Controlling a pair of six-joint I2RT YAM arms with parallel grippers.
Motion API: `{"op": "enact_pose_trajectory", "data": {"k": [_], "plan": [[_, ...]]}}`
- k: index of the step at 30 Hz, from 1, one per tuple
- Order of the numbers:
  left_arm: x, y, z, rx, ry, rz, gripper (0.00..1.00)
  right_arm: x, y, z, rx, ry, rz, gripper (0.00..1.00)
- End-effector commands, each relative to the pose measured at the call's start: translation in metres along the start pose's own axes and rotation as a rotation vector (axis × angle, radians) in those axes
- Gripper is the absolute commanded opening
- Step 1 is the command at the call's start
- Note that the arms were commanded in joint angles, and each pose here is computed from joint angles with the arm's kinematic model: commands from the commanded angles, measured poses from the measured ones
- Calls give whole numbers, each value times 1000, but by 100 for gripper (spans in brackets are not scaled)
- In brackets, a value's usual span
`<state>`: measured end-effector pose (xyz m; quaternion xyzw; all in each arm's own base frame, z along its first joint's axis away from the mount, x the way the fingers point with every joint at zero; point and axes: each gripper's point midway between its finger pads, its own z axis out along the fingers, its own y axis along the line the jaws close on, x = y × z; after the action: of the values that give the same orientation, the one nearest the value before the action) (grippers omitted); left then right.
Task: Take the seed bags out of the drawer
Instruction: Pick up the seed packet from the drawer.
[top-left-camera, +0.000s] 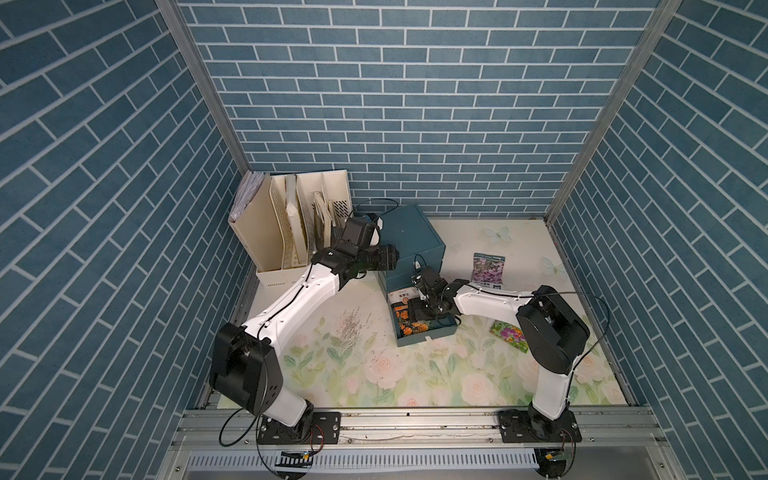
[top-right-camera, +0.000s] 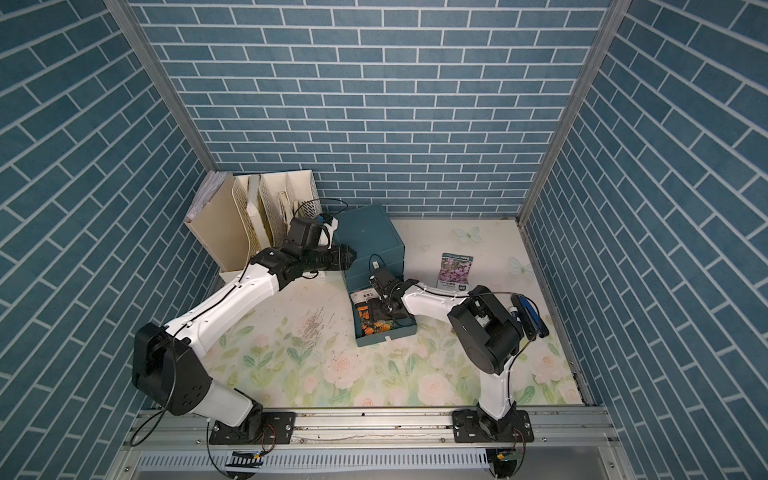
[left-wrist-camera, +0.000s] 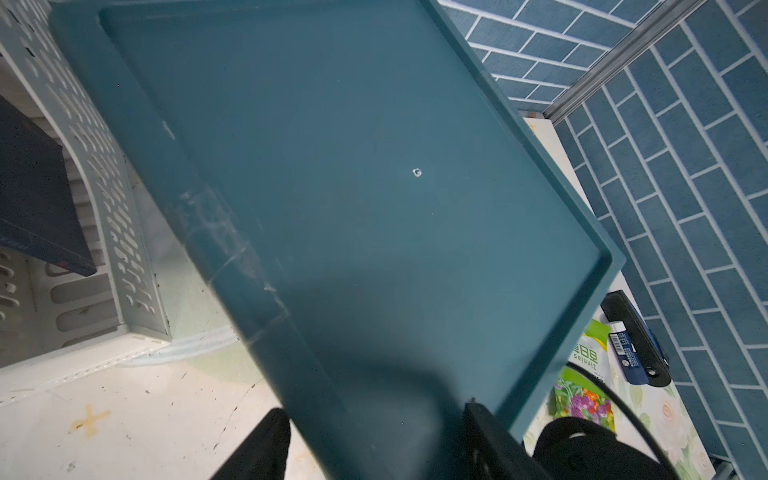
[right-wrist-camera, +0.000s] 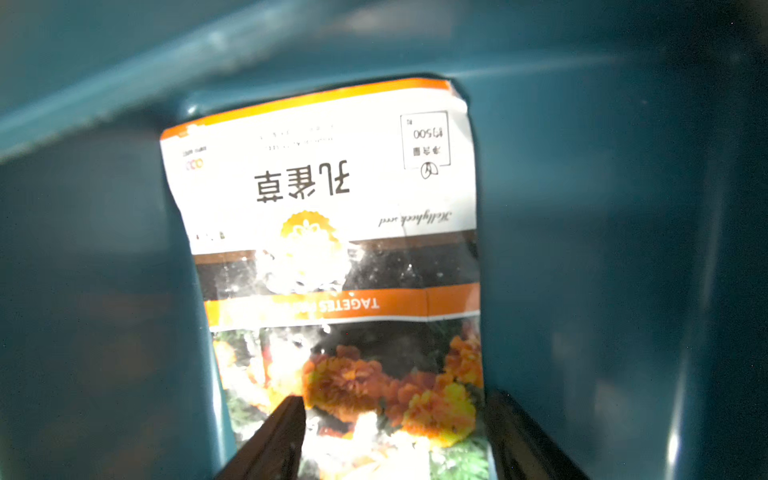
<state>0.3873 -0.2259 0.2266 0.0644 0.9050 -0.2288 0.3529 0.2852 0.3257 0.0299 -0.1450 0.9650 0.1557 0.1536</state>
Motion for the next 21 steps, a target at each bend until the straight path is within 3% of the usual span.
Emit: {"op": "enact_pose_trajectory", "data": {"k": [1,13,21], "plan": [[59,16,13,-49,216,6,69,27,12,28,-49,102,-83,68],[66,16,16,-38,241,13,62,42,8,42,-31,141,-96,50],[72,17,17,-35,261,23,61,47,5,45,-27,145,-86,27]]}}
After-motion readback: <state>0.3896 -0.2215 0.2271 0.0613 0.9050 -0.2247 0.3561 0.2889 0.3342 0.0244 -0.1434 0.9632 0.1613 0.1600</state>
